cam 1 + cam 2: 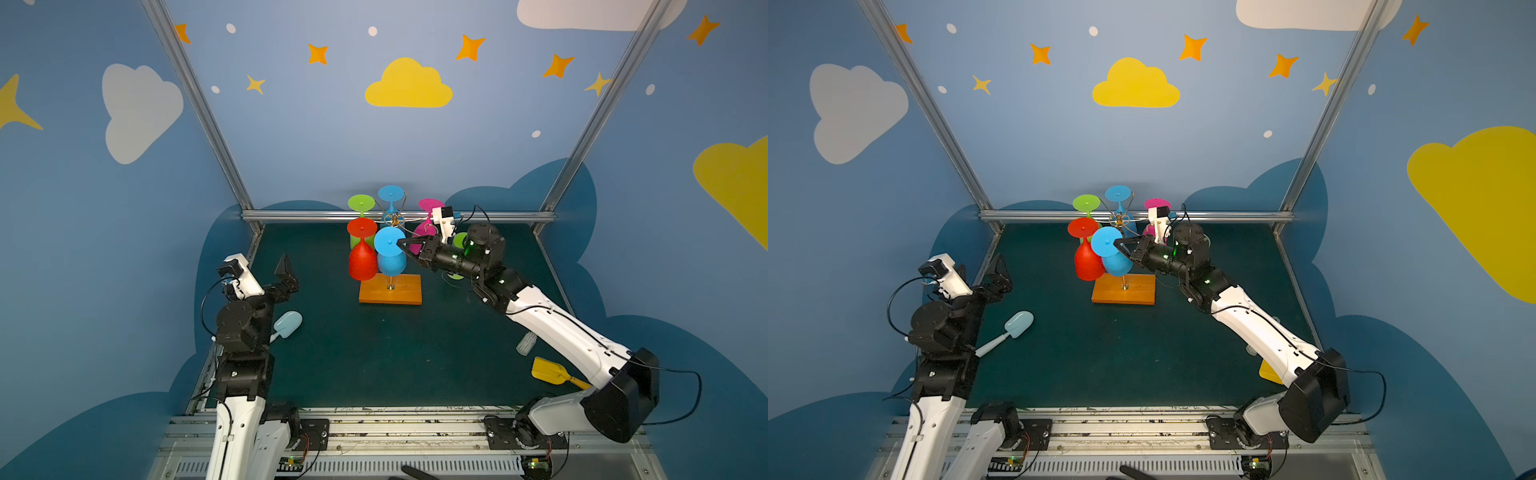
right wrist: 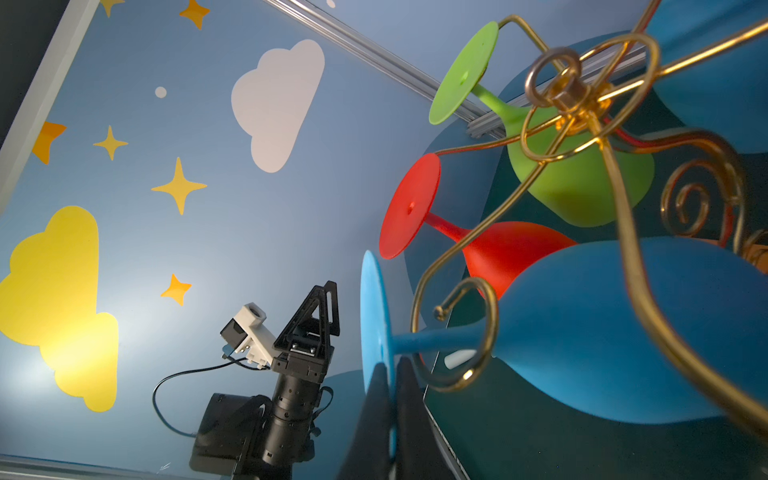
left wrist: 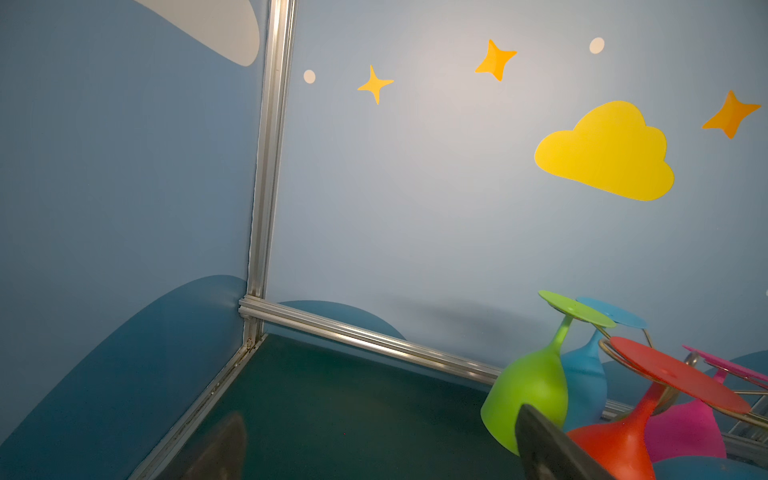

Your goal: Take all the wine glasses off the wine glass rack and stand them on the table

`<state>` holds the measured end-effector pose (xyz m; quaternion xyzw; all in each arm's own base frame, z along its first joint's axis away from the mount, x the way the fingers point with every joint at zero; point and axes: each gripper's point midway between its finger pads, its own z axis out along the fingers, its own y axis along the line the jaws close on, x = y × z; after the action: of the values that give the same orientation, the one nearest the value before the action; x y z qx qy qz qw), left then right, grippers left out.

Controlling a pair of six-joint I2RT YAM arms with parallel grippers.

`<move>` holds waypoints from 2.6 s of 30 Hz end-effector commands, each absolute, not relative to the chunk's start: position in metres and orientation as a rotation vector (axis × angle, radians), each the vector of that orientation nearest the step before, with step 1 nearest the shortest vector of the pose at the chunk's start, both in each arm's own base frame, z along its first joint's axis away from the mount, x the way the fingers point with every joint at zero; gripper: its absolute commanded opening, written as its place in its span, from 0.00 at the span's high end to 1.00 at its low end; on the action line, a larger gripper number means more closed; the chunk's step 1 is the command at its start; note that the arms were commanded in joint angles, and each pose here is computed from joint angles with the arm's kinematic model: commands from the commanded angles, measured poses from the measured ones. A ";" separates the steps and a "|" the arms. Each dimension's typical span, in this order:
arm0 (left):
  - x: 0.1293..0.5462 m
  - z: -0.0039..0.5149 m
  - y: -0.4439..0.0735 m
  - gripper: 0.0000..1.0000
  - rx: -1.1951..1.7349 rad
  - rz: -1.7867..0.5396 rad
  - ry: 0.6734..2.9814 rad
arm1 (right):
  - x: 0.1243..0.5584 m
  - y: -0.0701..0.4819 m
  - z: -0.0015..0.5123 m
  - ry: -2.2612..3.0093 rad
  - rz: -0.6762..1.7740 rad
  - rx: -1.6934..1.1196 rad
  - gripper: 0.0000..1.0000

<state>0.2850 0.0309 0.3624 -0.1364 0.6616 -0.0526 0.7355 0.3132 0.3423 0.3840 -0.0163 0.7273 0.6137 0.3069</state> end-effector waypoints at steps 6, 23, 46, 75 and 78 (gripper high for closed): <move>0.284 0.360 0.033 0.01 -0.303 -0.099 1.454 | 0.313 0.338 0.393 1.868 1.624 -0.052 1.00; 0.284 0.359 0.033 0.01 -0.305 -0.104 1.456 | 0.290 0.326 0.391 1.874 1.609 -0.053 1.00; 0.285 0.359 0.033 0.01 -0.305 -0.105 1.457 | 0.275 0.338 0.392 1.890 1.640 -0.092 1.00; 0.283 0.360 0.034 0.01 -0.307 -0.099 1.452 | 0.291 0.346 0.396 1.898 1.850 0.044 1.00; 0.283 0.360 0.034 0.01 -0.307 -0.099 1.452 | 0.294 0.346 0.393 1.897 1.864 0.066 1.00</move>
<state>0.2850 0.0310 0.3624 -0.1365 0.6616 -0.0525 0.7355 0.2943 0.3470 0.3841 0.0241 0.7096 0.6626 0.2386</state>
